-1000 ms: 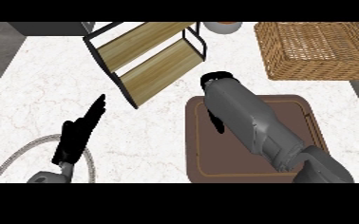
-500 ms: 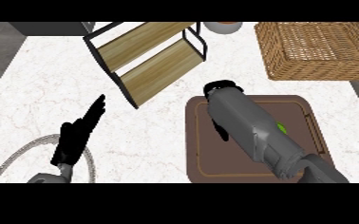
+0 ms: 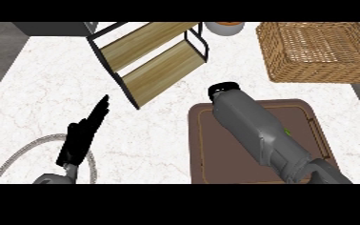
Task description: Pick the eggplant from the tray and place it in the tiered shelf
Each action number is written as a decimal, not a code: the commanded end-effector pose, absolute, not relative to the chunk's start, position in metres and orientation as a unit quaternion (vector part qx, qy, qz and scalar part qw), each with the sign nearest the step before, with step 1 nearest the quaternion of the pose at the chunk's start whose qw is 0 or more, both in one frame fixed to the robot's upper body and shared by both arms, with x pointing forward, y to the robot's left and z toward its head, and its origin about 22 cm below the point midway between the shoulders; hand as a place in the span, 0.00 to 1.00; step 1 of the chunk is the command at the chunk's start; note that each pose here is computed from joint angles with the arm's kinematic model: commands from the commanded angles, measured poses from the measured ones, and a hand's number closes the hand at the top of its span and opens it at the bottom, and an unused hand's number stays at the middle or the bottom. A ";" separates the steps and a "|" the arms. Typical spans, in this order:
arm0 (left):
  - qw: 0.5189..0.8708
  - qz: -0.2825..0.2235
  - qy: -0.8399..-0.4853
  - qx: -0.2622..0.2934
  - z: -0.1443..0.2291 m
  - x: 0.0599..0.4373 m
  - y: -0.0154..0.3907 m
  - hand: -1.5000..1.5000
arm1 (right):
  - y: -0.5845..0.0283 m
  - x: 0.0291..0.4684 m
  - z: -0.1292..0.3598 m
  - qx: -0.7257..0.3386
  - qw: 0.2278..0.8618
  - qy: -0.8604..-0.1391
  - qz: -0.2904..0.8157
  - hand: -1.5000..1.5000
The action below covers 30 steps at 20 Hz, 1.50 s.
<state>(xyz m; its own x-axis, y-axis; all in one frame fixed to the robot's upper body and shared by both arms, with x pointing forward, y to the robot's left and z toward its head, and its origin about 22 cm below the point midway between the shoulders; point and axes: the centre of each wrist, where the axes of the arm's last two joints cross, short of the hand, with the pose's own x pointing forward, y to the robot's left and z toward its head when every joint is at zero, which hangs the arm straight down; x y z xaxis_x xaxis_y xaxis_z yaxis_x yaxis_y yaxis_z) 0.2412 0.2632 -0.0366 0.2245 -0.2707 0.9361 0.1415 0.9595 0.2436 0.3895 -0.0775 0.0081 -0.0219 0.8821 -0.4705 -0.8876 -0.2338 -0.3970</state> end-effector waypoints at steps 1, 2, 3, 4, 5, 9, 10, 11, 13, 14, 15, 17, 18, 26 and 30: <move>0.776 -0.131 -0.615 0.053 -0.026 0.254 0.264 0.50 | -0.097 0.378 -0.019 -0.319 0.624 0.021 0.713 1.00; 0.781 -0.123 -0.611 0.045 -0.042 0.232 0.266 0.50 | -0.087 0.370 -0.015 -0.317 0.623 0.018 0.715 1.00; 0.782 -0.130 -0.608 0.044 -0.042 0.234 0.257 0.50 | -0.062 0.372 -0.010 -0.323 0.615 0.016 0.719 1.00; 0.780 -0.138 -0.608 0.051 -0.039 0.238 0.263 0.50 | -0.077 0.382 -0.004 -0.325 0.616 0.015 0.718 1.00; 0.779 -0.131 -0.611 0.048 -0.029 0.234 0.291 0.50 | -0.080 0.373 -0.017 -0.337 0.611 0.017 0.716 1.00; 0.781 -0.134 -0.607 0.050 -0.036 0.246 0.258 0.50 | -0.072 0.380 -0.002 -0.370 0.597 -0.018 0.712 1.00; 0.785 -0.133 -0.603 0.048 -0.041 0.232 0.270 0.50 | -0.074 0.379 0.008 -0.379 0.596 -0.020 0.708 1.00; 0.778 -0.134 -0.612 0.046 -0.040 0.231 0.256 0.50 | -0.077 0.373 0.002 -0.378 0.594 -0.103 0.703 1.00; 0.784 -0.121 -0.606 0.060 -0.040 0.239 0.269 0.50 | -0.084 0.382 0.044 -0.353 0.565 -0.244 0.704 1.00; 0.783 -0.125 -0.607 0.050 -0.031 0.236 0.277 0.50 | -0.083 0.381 0.050 -0.350 0.562 -0.305 0.685 1.00; 0.792 -0.114 -0.597 0.057 -0.040 0.234 0.275 0.50 | -0.078 0.378 0.063 -0.326 0.545 -0.367 0.679 1.00; 0.790 -0.115 -0.599 0.058 -0.040 0.233 0.269 0.50 | -0.085 0.380 0.087 -0.317 0.520 -0.461 0.646 1.00; 0.789 -0.111 -0.602 0.056 -0.038 0.231 0.274 0.50 | -0.110 0.375 0.071 -0.320 0.516 -0.470 0.641 1.00; 0.781 -0.121 -0.609 0.064 -0.031 0.233 0.270 0.50 | -0.172 0.357 0.142 -0.368 0.473 -0.599 0.531 1.00; 0.785 -0.130 -0.604 0.052 -0.032 0.227 0.268 0.50 | -0.176 0.354 0.192 -0.335 0.483 -0.680 0.438 1.00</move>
<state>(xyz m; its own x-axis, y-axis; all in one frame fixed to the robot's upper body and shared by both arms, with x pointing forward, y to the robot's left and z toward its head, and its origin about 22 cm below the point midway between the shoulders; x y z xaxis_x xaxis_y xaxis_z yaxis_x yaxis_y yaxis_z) 0.2298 0.2713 -0.0358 0.2432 -0.2602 0.9344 0.1136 0.9644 0.2389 0.3586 -0.1630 0.1570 -0.2781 0.9282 0.2471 -0.0808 0.2338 -0.9689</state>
